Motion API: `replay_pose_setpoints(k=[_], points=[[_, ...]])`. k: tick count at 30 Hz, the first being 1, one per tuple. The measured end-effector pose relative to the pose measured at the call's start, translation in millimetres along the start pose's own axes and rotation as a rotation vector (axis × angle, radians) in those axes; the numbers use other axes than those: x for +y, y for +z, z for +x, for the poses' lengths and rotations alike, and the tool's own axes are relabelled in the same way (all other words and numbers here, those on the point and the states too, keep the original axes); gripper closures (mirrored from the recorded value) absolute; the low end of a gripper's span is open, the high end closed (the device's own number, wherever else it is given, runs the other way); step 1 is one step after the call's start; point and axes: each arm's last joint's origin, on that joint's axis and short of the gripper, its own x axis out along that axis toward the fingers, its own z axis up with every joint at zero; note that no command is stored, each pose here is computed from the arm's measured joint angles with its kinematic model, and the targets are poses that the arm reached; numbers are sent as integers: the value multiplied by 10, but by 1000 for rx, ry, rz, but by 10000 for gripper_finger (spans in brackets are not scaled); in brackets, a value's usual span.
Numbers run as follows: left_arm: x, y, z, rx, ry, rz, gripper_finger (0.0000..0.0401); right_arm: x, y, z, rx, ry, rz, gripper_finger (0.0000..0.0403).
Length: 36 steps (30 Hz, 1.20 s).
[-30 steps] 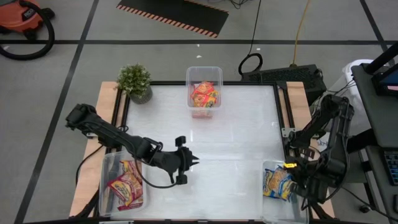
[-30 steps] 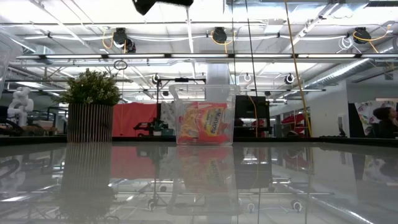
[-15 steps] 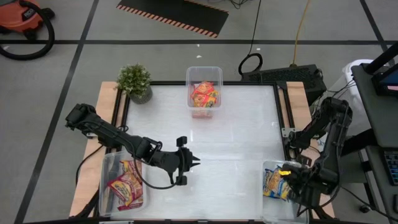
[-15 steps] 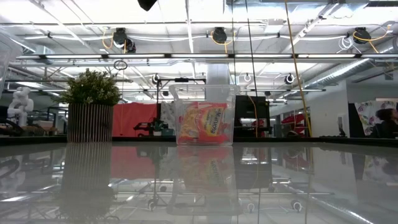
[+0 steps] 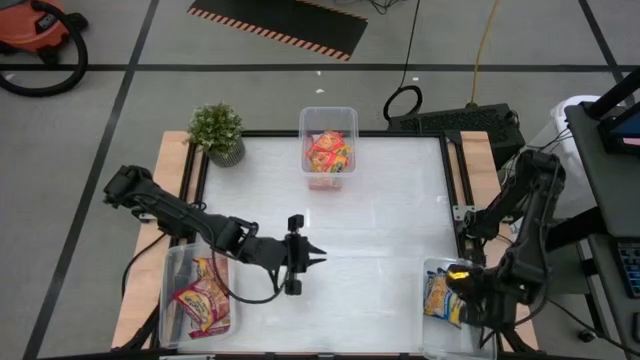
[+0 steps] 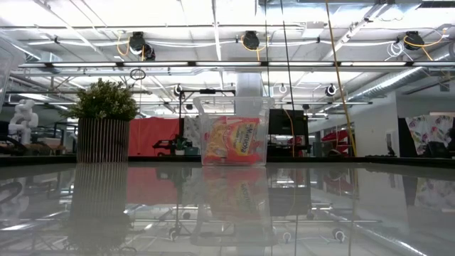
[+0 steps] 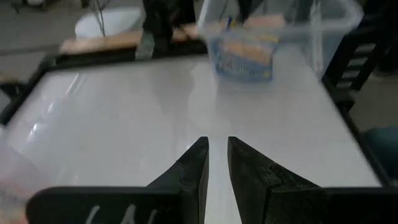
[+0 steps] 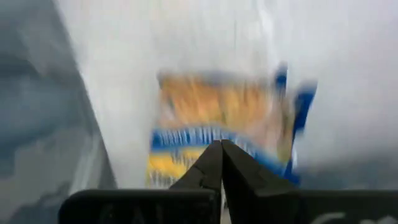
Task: Sort Maruchan noodles
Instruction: Return to Home Position
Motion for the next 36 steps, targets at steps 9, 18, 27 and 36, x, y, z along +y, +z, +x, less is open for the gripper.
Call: replay_pose_setpoints(k=[9,18,27,36], points=[[145,173,-449,-51,-2,24,336,-230,212,-324,-639,-46,-246,402],[247,94,-559,44,116,117,336,-543,411,-458,-831,-126,-361,403],[567,-215,-323,-49,60,107,336,-873,461,-102,-1024,-22,-444,403],[925,-565,-415,-143,46,41,336,-1194,424,203,-1203,18,-510,403]])
